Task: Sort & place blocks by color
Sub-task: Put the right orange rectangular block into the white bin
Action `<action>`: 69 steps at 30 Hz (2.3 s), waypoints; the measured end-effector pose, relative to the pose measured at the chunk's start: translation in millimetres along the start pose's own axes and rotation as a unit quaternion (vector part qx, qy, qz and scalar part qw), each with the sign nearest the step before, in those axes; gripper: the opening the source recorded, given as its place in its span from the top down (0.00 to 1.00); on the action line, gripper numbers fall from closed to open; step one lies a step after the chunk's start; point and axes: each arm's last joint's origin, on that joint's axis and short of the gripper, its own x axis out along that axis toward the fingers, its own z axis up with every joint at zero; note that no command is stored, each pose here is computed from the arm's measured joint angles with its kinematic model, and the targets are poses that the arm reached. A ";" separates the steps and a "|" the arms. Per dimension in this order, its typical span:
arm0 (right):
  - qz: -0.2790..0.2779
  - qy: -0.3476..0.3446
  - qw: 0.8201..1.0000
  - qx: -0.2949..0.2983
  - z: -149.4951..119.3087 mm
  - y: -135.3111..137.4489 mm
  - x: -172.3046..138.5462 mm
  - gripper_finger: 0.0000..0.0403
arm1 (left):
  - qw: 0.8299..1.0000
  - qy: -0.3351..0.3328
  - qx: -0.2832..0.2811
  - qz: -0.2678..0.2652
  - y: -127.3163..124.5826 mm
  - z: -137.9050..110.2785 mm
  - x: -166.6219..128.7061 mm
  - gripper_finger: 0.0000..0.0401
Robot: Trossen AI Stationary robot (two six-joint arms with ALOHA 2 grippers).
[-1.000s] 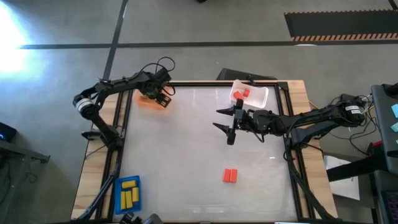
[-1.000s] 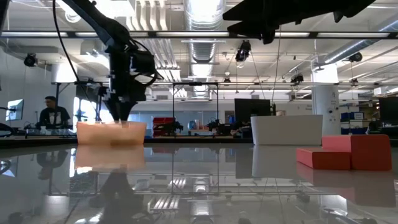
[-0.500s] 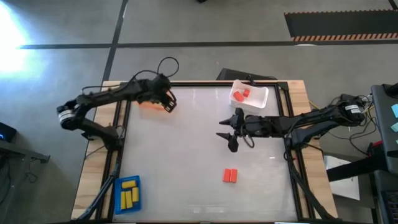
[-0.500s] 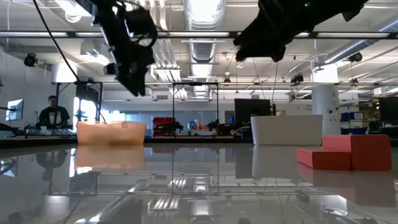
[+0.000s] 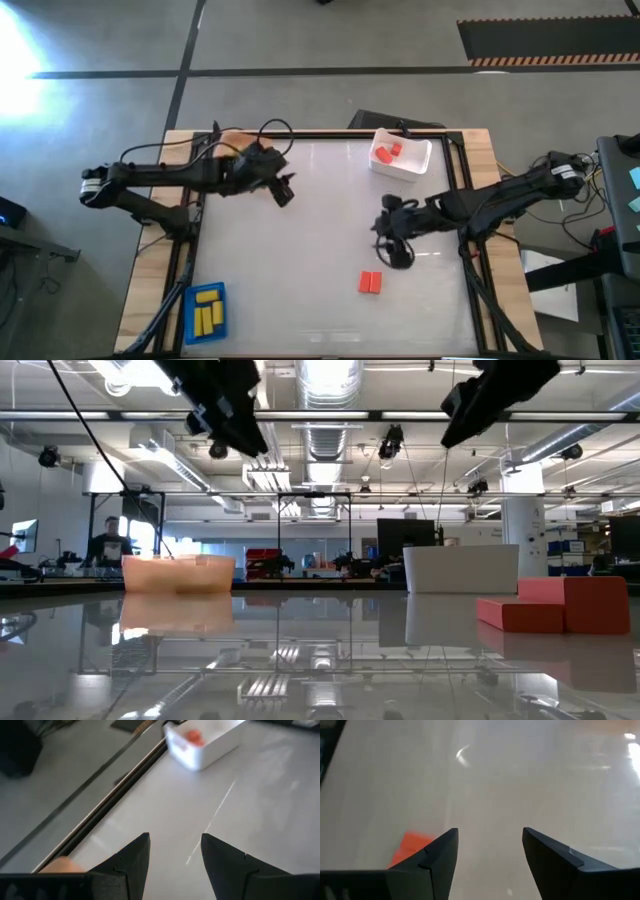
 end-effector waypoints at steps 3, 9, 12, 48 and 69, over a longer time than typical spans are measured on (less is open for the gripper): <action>0.015 0.036 0.998 -0.054 0.5 14.2 1.6 0.47 | 0.999 -0.028 0.004 -0.026 -12.4 2.5 -6.3 0.60; 0.026 0.133 0.981 -0.141 -1.5 41.9 24.2 0.43 | 0.997 -0.045 0.017 -0.064 -30.6 0.4 -16.4 0.60; 0.030 0.185 0.964 -0.189 -3.0 52.2 37.9 0.40 | 0.996 -0.052 0.021 -0.076 -36.3 -0.2 -19.7 0.60; 0.121 0.303 0.810 -0.488 -23.3 100.4 127.1 0.67 | 0.995 -0.047 0.041 -0.078 -37.1 -7.3 -19.6 0.60; 0.004 0.345 0.893 -0.288 8.4 56.0 74.4 0.72 | 0.991 -0.088 0.047 -0.085 -37.4 0.7 -23.0 0.60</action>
